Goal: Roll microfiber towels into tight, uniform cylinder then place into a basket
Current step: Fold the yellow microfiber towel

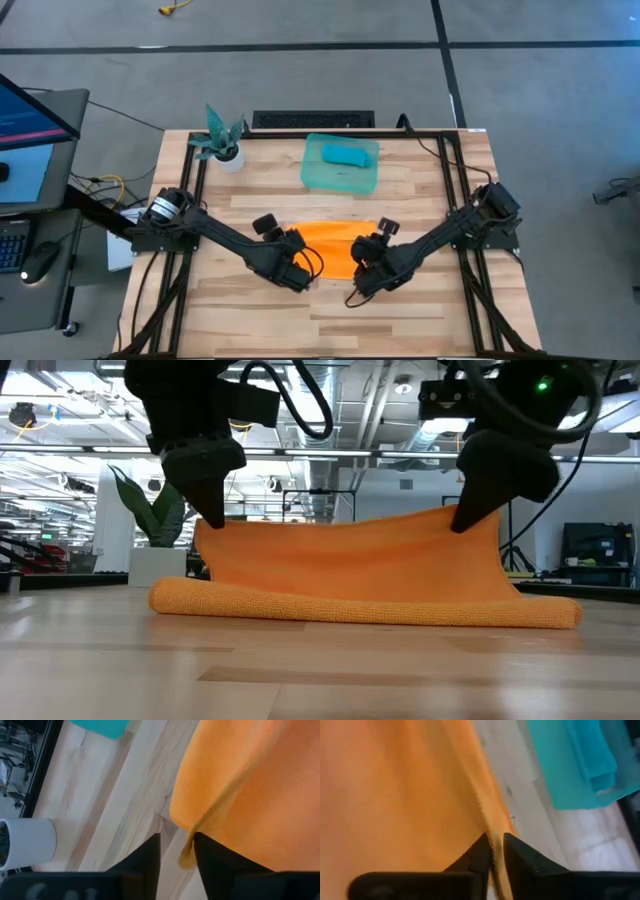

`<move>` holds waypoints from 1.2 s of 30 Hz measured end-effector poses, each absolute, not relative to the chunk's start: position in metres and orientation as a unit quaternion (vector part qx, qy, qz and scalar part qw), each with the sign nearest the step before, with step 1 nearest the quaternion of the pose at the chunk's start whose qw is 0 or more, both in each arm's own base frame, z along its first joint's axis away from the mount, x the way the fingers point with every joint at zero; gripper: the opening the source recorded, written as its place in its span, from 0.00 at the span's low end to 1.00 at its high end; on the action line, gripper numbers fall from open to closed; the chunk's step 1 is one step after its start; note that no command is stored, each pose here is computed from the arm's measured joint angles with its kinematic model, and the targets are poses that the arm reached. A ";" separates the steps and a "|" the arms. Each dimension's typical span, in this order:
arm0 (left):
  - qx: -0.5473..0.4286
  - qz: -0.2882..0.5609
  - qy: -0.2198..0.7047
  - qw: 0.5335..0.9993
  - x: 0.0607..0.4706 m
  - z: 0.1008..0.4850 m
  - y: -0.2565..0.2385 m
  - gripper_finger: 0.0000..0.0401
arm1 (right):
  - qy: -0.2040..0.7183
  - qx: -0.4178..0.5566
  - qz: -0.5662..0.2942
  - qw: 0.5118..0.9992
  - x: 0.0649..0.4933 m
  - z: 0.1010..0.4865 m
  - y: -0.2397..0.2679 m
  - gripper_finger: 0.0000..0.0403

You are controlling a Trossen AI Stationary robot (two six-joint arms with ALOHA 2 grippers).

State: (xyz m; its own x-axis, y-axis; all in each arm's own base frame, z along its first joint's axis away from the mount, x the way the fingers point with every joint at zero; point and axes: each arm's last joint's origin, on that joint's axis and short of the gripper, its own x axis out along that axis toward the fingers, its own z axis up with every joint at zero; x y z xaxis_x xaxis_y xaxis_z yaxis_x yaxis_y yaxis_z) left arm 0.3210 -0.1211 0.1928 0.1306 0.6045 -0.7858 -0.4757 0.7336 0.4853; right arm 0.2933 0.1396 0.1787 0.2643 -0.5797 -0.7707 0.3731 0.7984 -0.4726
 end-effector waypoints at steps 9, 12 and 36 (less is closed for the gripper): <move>0.073 0.361 0.568 0.736 0.324 0.193 -0.107 0.36 | 0.530 -0.141 -0.335 0.767 0.294 0.181 0.123 0.41; 0.078 0.362 0.573 0.731 0.325 0.193 -0.103 0.36 | 0.543 -0.153 -0.342 0.752 0.291 0.181 0.117 0.45; 0.087 0.325 0.471 0.815 0.338 0.195 -0.134 0.36 | 0.426 -0.147 -0.357 0.818 0.222 0.259 0.125 0.40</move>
State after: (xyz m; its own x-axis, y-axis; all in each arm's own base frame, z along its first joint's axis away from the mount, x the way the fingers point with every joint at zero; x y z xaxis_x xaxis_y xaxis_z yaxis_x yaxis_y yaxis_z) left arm 0.3384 -0.1339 0.1949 0.3450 0.6121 -0.7116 -0.4475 0.7737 0.4486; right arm 0.2221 0.1252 0.2590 0.3816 -0.7094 -0.5926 0.4583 0.7020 -0.5452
